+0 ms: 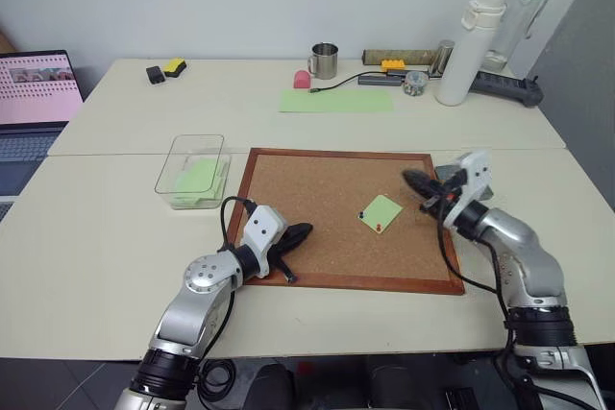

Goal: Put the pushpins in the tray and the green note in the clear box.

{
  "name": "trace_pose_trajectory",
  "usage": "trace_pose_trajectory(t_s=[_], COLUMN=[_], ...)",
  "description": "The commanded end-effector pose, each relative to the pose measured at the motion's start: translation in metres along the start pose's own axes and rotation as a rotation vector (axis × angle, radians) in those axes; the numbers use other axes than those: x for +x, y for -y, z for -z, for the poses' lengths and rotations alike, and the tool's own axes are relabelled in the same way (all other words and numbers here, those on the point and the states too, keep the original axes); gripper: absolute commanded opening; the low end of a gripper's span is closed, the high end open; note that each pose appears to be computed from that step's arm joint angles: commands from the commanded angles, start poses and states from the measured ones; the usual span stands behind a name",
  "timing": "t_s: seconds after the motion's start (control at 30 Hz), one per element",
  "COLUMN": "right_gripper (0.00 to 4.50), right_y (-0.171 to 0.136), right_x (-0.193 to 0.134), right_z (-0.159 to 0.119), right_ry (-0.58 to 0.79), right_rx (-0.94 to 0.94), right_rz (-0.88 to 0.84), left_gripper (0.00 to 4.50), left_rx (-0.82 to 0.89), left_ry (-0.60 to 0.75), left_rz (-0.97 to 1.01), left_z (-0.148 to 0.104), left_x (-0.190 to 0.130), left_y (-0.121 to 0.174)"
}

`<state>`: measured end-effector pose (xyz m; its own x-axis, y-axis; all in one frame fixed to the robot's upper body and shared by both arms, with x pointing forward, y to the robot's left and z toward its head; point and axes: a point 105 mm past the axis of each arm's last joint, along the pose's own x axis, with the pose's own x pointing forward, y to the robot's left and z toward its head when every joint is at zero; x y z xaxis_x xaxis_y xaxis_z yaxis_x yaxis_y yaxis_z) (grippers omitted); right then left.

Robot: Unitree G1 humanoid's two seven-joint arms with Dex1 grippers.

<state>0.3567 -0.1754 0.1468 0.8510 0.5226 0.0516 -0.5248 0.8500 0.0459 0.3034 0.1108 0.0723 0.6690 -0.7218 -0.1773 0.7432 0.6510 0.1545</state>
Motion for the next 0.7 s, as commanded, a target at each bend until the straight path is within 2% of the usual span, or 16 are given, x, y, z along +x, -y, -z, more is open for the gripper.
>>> trace_pose_trajectory(t_s=[0.03, 0.23, 0.43, 0.53, 0.7], right_gripper=[0.08, 0.08, 0.08, 0.54, 1.57], right_y=[0.018, 0.075, 0.097, 0.103, 0.104], right_x=[-0.007, -0.022, -0.02, -0.019, -0.018], right_z=[-0.015, -0.003, 0.009, 0.01, 0.003], right_ry=[0.032, -0.079, -0.137, -0.138, -0.104], right_rx=[-0.01, -0.106, -0.042, -0.029, -0.012], right_rz=[0.065, 0.34, 0.399, 0.405, 0.384], left_gripper=[0.0, 0.0, 0.0, 0.0, 0.0], left_rx=[-0.019, -0.019, -0.016, -0.015, -0.017], left_ry=[-0.055, -0.059, -0.063, -0.065, -0.07], left_rz=[0.006, 0.014, 0.02, 0.019, 0.015], left_z=[0.014, 0.014, 0.015, 0.015, 0.016], left_x=[-0.005, -0.006, -0.006, -0.007, -0.009], left_y=[0.003, 0.005, 0.005, 0.005, 0.005])
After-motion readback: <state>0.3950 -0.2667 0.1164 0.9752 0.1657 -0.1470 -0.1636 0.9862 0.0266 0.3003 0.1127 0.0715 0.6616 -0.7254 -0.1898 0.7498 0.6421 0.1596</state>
